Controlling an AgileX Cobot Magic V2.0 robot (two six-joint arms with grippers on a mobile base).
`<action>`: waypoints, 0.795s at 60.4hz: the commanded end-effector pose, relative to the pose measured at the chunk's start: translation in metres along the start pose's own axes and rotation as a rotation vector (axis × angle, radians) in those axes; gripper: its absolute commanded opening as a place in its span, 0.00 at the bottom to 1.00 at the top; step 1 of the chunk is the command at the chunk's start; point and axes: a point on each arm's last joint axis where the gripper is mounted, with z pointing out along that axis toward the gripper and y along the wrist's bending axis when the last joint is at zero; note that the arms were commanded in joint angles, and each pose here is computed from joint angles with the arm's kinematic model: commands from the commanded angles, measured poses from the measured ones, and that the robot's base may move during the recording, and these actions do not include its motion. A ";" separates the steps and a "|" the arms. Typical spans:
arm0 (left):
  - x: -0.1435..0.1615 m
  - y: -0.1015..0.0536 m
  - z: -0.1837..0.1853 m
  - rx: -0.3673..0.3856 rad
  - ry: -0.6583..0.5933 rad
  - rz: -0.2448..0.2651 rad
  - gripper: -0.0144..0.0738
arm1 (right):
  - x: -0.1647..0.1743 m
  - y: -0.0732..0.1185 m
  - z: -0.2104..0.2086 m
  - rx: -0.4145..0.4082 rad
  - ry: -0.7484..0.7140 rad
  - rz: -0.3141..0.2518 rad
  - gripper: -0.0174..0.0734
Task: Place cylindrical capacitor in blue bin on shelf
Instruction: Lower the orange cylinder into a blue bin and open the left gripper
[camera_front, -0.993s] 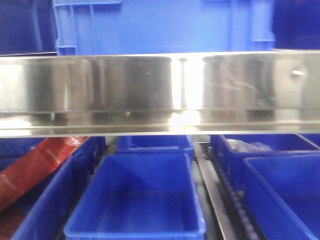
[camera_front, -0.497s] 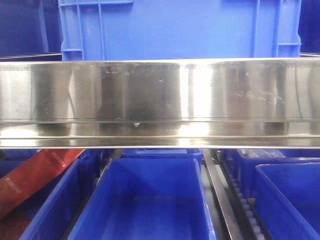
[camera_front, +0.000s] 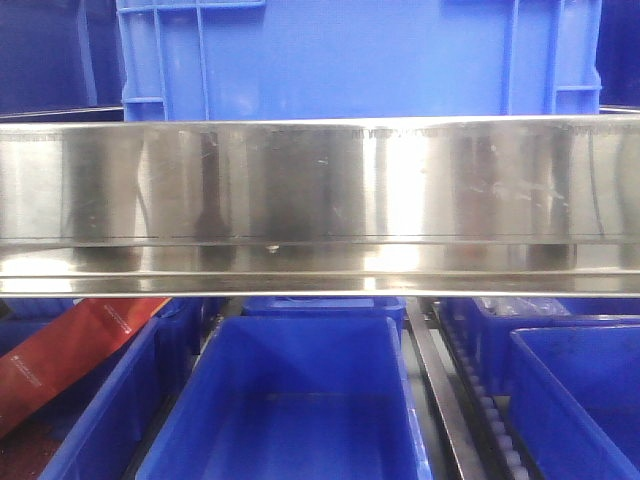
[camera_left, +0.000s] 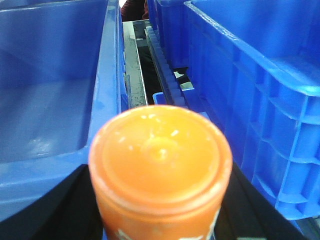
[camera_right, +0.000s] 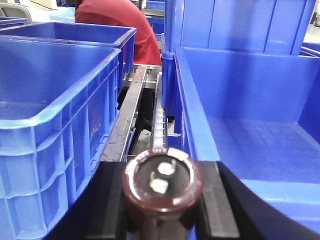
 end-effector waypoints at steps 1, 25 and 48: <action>-0.004 0.000 -0.001 0.002 -0.029 0.000 0.04 | -0.005 -0.001 -0.003 0.009 -0.036 -0.004 0.03; -0.008 0.000 -0.002 0.002 -0.075 -0.007 0.04 | -0.005 -0.001 -0.003 0.009 -0.036 -0.004 0.03; -0.009 0.000 -0.002 0.001 -0.086 -0.007 0.04 | -0.005 -0.001 -0.003 0.009 -0.036 -0.004 0.03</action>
